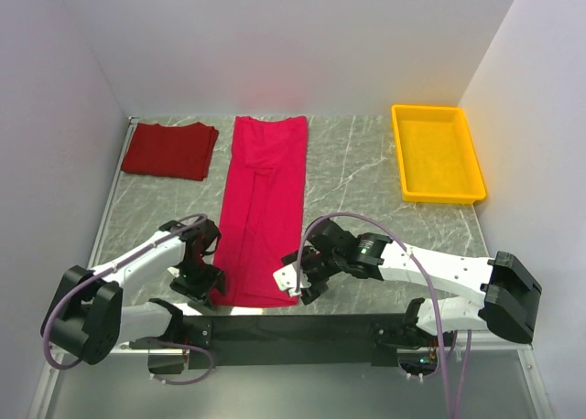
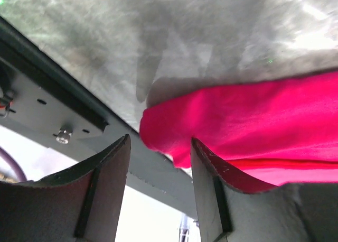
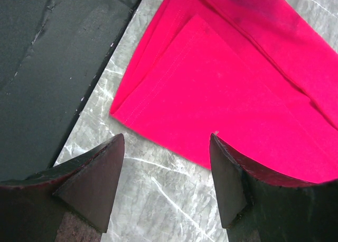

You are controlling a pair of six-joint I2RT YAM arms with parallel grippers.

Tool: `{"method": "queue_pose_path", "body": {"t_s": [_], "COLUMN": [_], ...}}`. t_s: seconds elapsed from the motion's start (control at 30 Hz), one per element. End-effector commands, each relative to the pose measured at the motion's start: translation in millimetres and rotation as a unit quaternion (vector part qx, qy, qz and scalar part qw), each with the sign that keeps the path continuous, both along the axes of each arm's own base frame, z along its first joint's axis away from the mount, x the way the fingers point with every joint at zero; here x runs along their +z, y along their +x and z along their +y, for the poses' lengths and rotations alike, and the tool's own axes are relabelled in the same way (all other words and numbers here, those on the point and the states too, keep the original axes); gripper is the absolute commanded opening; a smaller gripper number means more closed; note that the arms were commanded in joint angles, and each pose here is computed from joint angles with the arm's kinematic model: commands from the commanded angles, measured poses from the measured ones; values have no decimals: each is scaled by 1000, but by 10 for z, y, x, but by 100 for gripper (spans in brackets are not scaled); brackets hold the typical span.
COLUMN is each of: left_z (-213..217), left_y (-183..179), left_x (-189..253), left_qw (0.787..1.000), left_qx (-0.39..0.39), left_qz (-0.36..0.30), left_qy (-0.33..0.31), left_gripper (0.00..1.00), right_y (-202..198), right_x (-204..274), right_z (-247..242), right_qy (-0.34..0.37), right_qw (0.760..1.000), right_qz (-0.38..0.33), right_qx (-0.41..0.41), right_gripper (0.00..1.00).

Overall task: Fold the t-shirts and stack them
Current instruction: Fold the tshirt

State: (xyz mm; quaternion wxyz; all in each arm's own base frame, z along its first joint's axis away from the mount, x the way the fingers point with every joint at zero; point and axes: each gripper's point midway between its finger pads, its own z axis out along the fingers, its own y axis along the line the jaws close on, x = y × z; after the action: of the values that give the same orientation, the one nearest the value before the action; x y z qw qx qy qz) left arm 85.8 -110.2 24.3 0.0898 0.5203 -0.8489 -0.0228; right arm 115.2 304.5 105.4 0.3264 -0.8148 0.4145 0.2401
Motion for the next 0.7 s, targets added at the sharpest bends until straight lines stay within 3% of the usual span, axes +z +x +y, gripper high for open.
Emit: {"method": "queue_pose_path", "body": {"t_s": [0.0, 0.43, 0.67], "left_z": [36, 113, 129], "left_y": [95, -139, -87], "left_x": [-33, -192, -271], "left_qw": [1000, 999, 999], "left_qx": [14, 27, 23], "left_qz": [-21, 5, 4], "left_qy": [18, 23, 34], "left_gripper": [55, 53, 52], "right_y": [17, 36, 62], "right_x": [87, 81, 126], "right_z": [4, 44, 79], "right_qy": [18, 13, 15], "right_qw": [1000, 1000, 1000], "right_qz": [-2, 2, 0], "right_qx": [-6, -1, -3], "right_gripper": [72, 72, 72]}}
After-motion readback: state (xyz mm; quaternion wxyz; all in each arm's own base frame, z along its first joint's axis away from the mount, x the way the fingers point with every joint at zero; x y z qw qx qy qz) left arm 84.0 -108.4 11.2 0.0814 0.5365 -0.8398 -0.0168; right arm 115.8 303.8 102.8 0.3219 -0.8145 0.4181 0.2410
